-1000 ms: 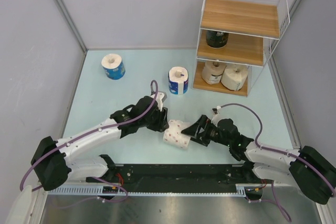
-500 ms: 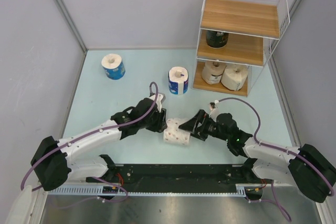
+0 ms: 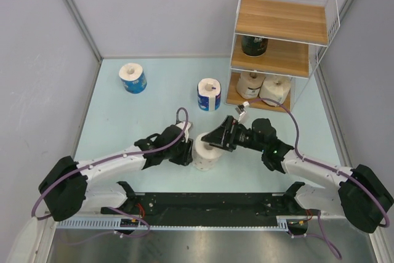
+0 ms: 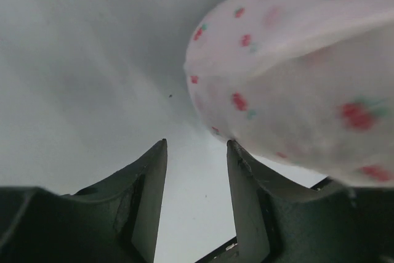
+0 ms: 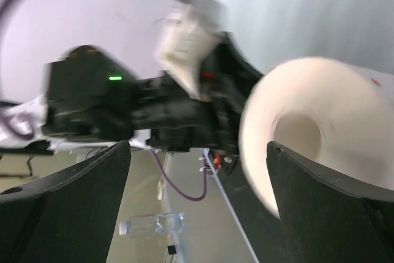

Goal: Place and organize the paper towels onto the shelf

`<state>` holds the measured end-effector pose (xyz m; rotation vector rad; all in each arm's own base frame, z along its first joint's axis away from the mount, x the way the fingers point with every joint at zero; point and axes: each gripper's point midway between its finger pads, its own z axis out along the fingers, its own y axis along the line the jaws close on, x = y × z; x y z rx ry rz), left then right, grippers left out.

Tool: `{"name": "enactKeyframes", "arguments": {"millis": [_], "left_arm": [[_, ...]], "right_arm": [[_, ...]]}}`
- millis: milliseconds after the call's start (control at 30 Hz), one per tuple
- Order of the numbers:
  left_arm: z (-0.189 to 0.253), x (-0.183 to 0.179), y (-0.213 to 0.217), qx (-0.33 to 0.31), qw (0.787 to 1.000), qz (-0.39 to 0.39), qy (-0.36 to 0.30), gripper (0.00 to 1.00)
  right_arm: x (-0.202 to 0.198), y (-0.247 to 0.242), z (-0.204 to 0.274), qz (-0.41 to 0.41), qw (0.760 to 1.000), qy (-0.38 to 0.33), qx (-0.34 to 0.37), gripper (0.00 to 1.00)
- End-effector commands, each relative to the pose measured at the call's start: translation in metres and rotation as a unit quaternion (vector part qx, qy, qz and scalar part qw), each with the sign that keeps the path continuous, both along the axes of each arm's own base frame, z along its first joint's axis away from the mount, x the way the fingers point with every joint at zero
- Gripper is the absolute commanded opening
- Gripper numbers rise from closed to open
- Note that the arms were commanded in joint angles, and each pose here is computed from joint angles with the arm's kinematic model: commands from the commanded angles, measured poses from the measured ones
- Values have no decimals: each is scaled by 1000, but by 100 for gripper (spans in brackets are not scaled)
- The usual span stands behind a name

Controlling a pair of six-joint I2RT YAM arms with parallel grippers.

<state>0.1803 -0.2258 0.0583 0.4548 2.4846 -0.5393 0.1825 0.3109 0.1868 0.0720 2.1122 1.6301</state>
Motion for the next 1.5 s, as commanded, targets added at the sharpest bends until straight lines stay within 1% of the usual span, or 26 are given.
{"name": "enactKeyframes", "arguments": {"millis": [0,100,300,333,400,433,467,500,533,567,600,633,700,867,1033,1133,1233,1467], "left_arm": [[-8,-12,-11,-27,999,-12,27,49],[-9,-11,-7,-16,1000,-6,25,50],[3,-5,5,2,1000,7,-2,52],[6,-5,6,0,1000,8,-4,52],[9,-6,7,-5,1000,13,-4,52],[11,-7,8,-11,1000,15,-9,53],[12,-7,7,-16,1000,16,-11,56],[15,-4,4,-28,999,19,-18,58],[12,-5,6,-29,999,21,-19,59],[12,-5,6,-31,999,25,-18,60],[11,-5,6,-28,999,26,-16,61],[11,-3,7,-24,999,30,-18,61],[11,-2,11,-17,999,41,-18,61],[13,0,19,-11,998,57,-28,63],[9,-1,21,-6,998,62,-24,65],[8,-1,20,-9,998,62,-22,66],[9,0,19,-8,998,59,-24,68],[6,0,21,-2,998,64,-23,69]], "right_arm": [[-12,19,50,63,994,-66,52,96],[-11,17,54,56,994,-76,49,96],[4,-12,54,5,995,-102,10,96],[5,-18,46,-1,996,-93,-8,96],[14,-30,43,-27,993,-106,-35,96],[15,-37,29,-35,993,-91,-67,96],[20,-41,31,-43,989,-112,-90,96],[28,-46,25,-62,985,-112,-116,96],[26,-53,8,-64,982,-90,-156,95],[36,-56,9,-78,976,-93,-179,96],[37,-57,6,-73,972,-99,-198,95],[36,-59,-2,-69,969,-91,-221,95],[40,-57,-5,-65,964,-95,-240,96],[38,-45,-17,-40,960,-89,-262,95],[31,-30,-33,-5,954,-89,-288,95],[27,-22,-37,10,954,-91,-285,95],[26,-17,-37,14,955,-93,-283,94],[30,-17,-50,14,949,-87,-302,93]]}}
